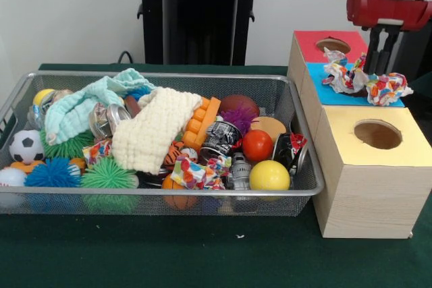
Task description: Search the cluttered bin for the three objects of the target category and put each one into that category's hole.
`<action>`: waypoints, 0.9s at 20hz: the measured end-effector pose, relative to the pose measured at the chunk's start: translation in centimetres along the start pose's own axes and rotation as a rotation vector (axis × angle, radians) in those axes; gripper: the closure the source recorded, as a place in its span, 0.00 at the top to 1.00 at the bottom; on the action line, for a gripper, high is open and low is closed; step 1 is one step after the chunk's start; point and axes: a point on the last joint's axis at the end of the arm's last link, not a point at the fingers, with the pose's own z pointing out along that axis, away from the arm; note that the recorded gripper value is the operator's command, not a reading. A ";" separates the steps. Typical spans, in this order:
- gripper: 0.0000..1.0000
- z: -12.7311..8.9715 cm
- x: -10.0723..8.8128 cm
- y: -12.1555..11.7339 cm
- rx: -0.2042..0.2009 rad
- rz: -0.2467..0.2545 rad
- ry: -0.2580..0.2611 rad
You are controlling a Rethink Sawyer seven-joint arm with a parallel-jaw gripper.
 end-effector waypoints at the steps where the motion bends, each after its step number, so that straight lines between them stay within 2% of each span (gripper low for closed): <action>1: 0.00 -0.3 0.0 -0.1 -0.001 0.002 0.013; 11: 0.00 -3.4 -0.4 0.1 -0.034 0.003 0.090; 18: 0.00 -5.3 -0.7 -0.2 -0.044 0.009 0.098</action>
